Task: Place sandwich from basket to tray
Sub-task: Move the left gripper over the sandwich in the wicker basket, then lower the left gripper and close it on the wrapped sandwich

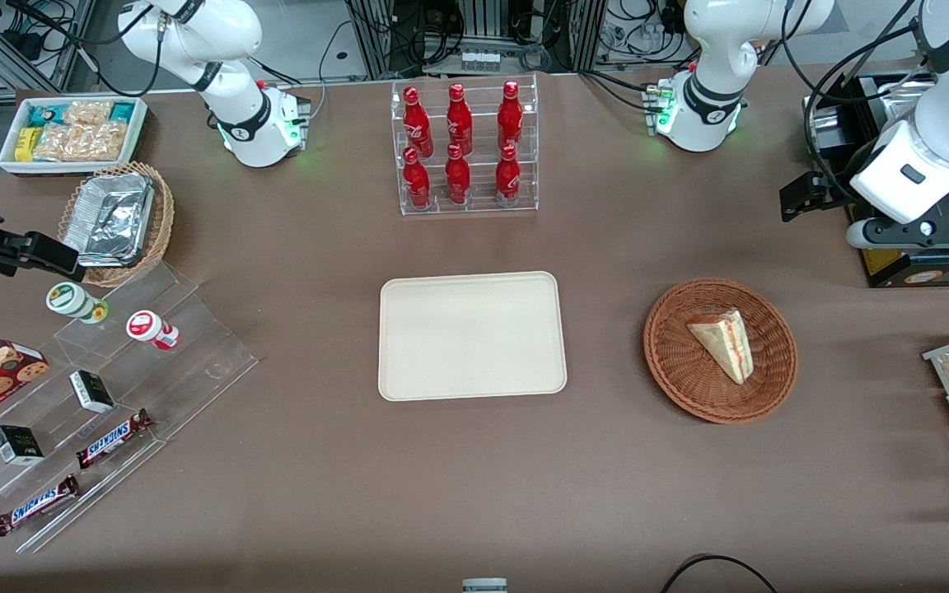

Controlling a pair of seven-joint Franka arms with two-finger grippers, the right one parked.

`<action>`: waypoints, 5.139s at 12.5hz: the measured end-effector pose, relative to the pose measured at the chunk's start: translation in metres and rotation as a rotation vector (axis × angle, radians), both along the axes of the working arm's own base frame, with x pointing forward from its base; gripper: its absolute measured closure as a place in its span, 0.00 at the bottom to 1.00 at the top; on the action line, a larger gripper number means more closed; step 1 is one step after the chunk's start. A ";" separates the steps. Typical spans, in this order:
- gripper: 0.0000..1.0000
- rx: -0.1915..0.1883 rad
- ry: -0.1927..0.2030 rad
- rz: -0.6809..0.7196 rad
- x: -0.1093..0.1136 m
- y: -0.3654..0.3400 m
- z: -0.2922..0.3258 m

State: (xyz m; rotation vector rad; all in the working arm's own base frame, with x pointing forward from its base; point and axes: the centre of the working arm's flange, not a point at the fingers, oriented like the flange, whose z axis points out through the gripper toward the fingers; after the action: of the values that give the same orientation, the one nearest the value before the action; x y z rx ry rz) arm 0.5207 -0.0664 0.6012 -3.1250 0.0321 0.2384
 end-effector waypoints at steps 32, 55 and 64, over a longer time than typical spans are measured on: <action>0.00 -0.004 -0.136 0.215 0.020 0.004 -0.270; 0.07 -0.002 -0.151 0.505 0.020 0.016 -0.349; 0.75 0.040 -0.038 0.513 0.051 0.006 -0.292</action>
State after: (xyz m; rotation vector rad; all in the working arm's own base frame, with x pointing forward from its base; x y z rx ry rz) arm 0.5720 -0.0606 0.3090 -3.0327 -0.7662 0.1756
